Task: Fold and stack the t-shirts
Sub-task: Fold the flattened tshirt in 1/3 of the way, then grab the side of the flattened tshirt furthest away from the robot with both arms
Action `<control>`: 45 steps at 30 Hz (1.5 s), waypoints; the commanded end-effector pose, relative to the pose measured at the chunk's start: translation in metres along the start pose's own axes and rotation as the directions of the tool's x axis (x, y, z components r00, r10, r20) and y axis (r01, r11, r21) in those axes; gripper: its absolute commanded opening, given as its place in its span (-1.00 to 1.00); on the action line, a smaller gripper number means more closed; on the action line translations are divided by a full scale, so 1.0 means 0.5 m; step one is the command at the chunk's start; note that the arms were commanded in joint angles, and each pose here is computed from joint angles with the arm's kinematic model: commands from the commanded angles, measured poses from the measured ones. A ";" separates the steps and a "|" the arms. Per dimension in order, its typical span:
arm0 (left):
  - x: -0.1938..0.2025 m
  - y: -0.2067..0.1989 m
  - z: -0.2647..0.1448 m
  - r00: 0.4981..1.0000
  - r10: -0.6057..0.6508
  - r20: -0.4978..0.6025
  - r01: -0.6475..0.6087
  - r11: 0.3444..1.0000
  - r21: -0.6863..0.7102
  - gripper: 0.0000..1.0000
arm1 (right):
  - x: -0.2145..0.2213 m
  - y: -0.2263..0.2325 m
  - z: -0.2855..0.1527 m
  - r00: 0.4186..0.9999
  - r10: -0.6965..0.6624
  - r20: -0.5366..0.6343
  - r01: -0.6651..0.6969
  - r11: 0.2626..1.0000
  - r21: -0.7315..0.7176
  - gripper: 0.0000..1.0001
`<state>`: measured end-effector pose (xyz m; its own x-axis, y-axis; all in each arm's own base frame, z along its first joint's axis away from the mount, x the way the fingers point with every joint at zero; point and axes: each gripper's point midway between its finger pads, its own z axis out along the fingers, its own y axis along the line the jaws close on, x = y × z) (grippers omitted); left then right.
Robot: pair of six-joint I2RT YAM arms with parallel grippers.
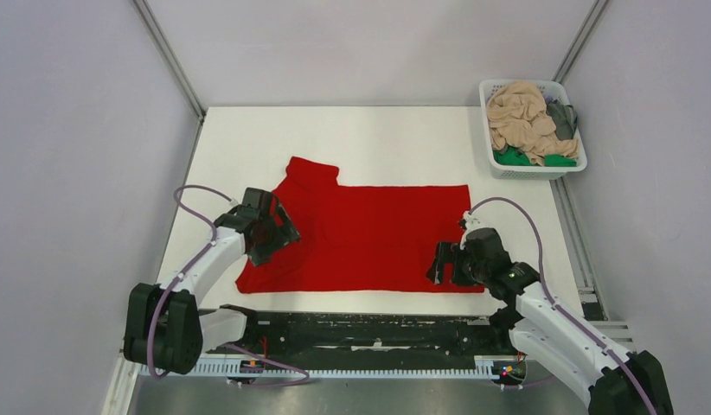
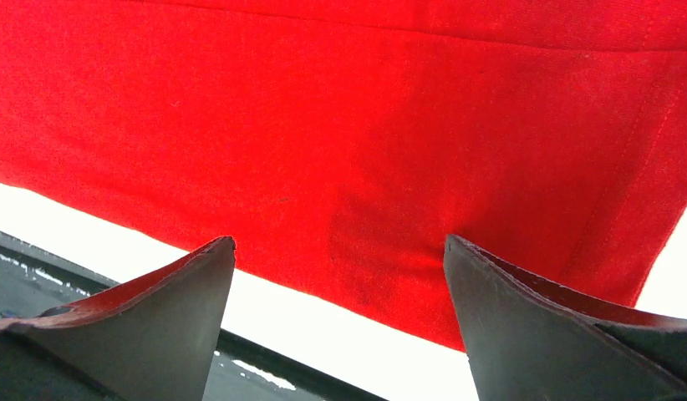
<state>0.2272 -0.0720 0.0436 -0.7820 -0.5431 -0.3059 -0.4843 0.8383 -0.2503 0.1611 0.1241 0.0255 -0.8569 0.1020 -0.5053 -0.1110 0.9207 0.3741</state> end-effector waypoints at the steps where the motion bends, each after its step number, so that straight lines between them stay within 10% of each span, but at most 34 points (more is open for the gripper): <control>1: -0.039 -0.033 -0.041 0.997 -0.002 0.082 -0.004 0.998 0.068 0.99 | 0.160 -0.037 -0.044 0.943 0.080 -0.324 -0.057 0.995 0.081 0.96; 10: -0.149 -0.120 -0.106 0.974 0.011 0.225 -0.047 0.987 0.156 0.99 | -0.094 0.043 -0.056 0.996 -0.087 -0.013 0.088 0.995 0.040 0.96; 22: -0.368 -0.282 -0.082 0.935 0.185 0.302 -0.215 0.974 0.069 0.99 | -0.342 0.049 -0.054 0.925 -0.090 0.370 0.025 0.984 0.178 0.96; 45: -0.470 -0.351 0.262 0.909 0.402 0.111 -0.388 0.913 -0.130 0.25 | -0.328 -0.088 0.016 0.962 -0.020 0.272 -0.055 0.963 0.263 0.96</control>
<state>0.5430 -0.1047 0.0337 -0.8616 -0.2065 -0.4637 -0.2118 0.9764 -0.0413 0.3044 0.0710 0.0850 -0.7025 0.1907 -0.6857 0.0878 0.9793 0.1824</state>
